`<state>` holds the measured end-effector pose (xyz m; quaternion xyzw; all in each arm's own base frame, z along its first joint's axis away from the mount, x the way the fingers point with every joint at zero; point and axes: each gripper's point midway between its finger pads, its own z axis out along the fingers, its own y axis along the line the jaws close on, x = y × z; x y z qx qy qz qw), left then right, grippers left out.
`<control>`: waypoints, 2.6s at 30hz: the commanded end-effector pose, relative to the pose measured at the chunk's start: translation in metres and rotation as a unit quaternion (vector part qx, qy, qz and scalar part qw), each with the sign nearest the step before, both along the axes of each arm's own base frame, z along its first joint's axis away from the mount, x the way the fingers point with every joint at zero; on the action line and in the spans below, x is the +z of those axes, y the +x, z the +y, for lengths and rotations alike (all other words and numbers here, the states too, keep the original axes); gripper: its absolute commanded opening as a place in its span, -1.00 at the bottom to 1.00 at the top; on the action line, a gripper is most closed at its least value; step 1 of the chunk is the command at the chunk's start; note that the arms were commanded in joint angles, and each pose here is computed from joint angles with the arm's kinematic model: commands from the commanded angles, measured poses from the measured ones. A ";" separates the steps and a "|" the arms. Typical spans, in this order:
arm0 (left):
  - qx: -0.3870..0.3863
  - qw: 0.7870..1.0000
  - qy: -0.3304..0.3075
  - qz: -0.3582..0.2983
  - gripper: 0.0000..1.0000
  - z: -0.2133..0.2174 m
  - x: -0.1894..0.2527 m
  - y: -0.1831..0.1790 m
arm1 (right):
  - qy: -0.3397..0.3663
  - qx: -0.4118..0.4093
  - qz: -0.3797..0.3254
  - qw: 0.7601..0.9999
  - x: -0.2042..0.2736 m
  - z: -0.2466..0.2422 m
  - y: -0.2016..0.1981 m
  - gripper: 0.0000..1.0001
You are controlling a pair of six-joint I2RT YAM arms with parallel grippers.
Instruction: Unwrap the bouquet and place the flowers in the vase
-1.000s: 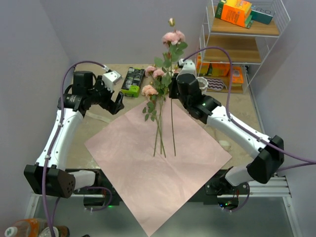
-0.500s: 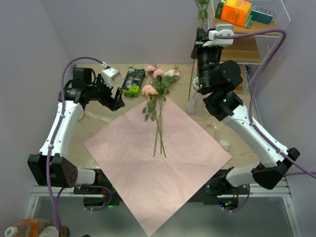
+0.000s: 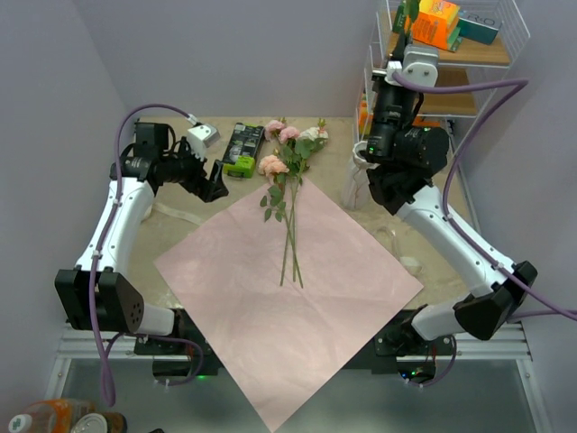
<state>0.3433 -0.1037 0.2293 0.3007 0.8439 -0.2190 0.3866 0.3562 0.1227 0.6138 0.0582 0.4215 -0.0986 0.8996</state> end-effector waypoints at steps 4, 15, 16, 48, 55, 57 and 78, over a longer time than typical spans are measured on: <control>-0.023 0.999 -0.003 -0.034 0.98 -0.001 0.020 0.001 | 0.039 -0.021 -0.031 0.999 -0.009 -0.024 0.012 -1.00; -0.031 0.999 0.008 -0.029 0.98 0.006 0.010 -0.004 | 0.064 -0.016 -0.030 0.997 -0.023 -0.024 0.034 -1.00; -0.031 0.999 0.009 -0.029 0.98 0.007 0.009 -0.004 | 0.066 -0.016 -0.029 0.997 -0.024 -0.024 0.036 -1.00; -0.021 0.999 -0.001 -0.030 0.98 0.018 0.011 -0.016 | 0.072 0.040 0.250 0.965 -0.172 0.003 0.072 -0.01; -0.014 1.000 -0.001 -0.016 0.98 0.019 0.010 -0.029 | 0.081 0.115 0.287 0.948 -0.189 0.009 0.039 0.23; -0.011 1.000 -0.001 -0.022 0.98 0.019 0.016 -0.032 | 0.066 0.149 0.316 0.935 -0.202 0.020 0.031 0.25; 0.045 0.999 -0.010 -0.026 0.98 0.025 0.040 -0.030 | -0.003 0.296 0.401 0.867 -0.248 0.089 -0.038 0.37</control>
